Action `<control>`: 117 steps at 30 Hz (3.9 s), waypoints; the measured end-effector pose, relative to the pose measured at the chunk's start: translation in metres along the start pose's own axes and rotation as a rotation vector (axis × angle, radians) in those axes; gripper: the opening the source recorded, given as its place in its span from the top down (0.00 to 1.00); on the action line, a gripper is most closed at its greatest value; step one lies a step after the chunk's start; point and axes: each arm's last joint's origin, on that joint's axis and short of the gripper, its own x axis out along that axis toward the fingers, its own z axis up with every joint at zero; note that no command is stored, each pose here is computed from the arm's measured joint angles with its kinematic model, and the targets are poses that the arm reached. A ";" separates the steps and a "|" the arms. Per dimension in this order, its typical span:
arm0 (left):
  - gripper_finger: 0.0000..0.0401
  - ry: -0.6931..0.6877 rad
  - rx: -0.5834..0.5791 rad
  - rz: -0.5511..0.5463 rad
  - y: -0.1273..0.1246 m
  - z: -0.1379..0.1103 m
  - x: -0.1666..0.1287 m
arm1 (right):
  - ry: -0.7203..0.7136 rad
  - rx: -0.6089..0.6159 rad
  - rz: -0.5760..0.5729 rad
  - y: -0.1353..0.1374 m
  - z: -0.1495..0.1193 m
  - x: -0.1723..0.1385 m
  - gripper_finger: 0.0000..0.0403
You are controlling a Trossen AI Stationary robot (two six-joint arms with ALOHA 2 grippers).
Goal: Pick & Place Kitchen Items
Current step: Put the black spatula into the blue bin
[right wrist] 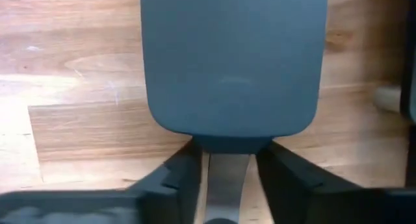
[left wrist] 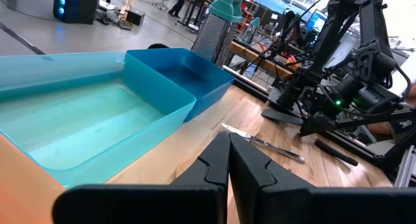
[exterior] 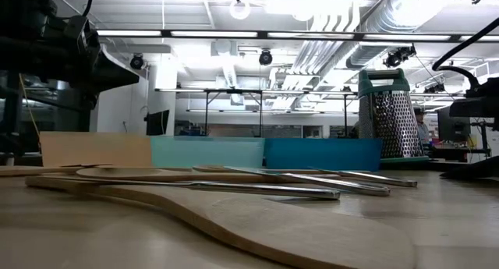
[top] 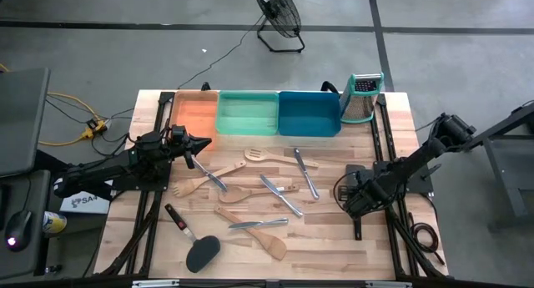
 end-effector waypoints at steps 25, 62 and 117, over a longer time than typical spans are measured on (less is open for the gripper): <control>0.99 0.000 0.000 0.000 0.000 0.000 0.000 | -0.077 -0.314 0.541 0.003 0.028 -0.053 0.87; 0.99 0.000 0.000 0.000 0.000 0.000 0.000 | -0.651 -1.073 -0.095 0.184 0.201 -0.093 0.87; 0.99 0.000 0.000 0.000 0.000 0.000 0.000 | -0.069 -1.083 -0.187 0.225 0.307 -0.015 0.86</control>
